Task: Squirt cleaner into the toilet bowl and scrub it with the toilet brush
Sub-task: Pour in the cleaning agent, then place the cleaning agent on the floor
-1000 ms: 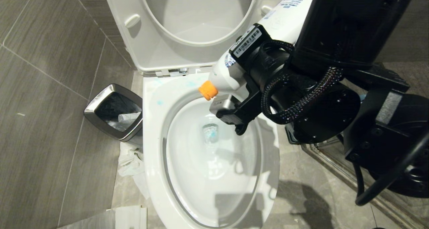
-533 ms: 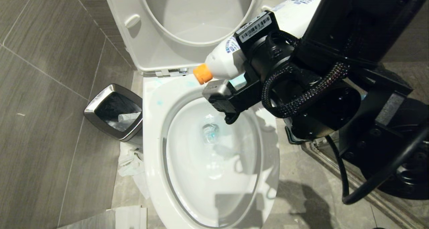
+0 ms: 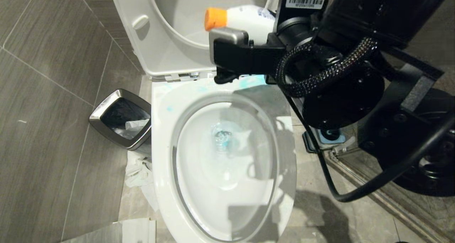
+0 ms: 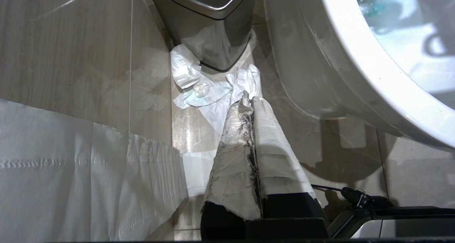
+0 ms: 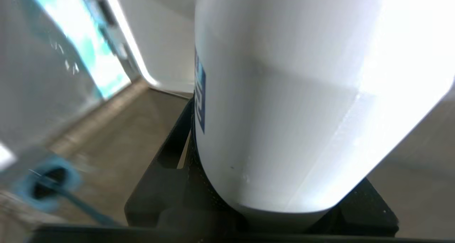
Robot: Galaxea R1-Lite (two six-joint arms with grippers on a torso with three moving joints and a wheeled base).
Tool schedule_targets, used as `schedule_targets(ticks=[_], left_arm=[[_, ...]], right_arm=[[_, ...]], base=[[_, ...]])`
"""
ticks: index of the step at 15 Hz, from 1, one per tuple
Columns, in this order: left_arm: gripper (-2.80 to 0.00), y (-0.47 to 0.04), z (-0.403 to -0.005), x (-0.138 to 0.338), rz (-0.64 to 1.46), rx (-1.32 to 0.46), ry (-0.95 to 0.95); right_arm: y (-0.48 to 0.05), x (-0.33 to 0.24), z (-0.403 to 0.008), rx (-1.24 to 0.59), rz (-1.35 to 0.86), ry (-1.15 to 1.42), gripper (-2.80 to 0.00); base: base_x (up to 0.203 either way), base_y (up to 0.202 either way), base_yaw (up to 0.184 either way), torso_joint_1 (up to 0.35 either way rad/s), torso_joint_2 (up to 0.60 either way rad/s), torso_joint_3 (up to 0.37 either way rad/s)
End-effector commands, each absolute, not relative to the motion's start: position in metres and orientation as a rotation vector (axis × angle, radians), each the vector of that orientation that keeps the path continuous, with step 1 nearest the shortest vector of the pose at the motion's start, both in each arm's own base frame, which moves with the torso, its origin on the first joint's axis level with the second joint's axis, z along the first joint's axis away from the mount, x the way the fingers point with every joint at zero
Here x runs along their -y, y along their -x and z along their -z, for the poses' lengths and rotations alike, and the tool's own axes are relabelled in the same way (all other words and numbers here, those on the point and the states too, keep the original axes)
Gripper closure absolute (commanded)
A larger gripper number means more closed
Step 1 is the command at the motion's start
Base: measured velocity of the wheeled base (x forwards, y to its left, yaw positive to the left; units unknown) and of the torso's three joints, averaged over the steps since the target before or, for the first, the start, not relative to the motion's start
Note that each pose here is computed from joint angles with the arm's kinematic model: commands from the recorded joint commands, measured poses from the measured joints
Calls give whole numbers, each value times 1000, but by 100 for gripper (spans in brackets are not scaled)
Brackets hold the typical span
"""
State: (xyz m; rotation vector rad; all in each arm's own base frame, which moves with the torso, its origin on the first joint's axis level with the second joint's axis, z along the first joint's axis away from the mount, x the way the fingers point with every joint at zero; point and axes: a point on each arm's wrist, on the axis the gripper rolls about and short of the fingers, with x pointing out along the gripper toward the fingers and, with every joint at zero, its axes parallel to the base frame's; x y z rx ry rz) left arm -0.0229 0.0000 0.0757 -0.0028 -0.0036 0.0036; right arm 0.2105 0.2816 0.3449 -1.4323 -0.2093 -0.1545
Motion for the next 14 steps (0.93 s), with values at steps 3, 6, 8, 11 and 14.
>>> schedule_targets(ticks=[3,6,8,11,14], left_arm=[[0,23,-76,0,-5,3,2],[0,23,-76,0,-5,3,2],[0,23,-76,0,-5,3,2],[0,23,-76,0,-5,3,2],[0,23,-75,0,-5,2,2]], right_arm=[[-210,-283,-378,260,197,1156,0],[-194,-278,-407,320,210,1037,0],[-184,-275,-423,358,214,976,0],[-170,-275,-437,399,198,921,0],[-157,-274,-439,427,103,1012,0]], base=[[0,0,0,0,0,0],[0,0,0,0,0,0],[0,0,0,0,0,0],[0,0,0,0,0,0],[0,0,0,0,0,0]])
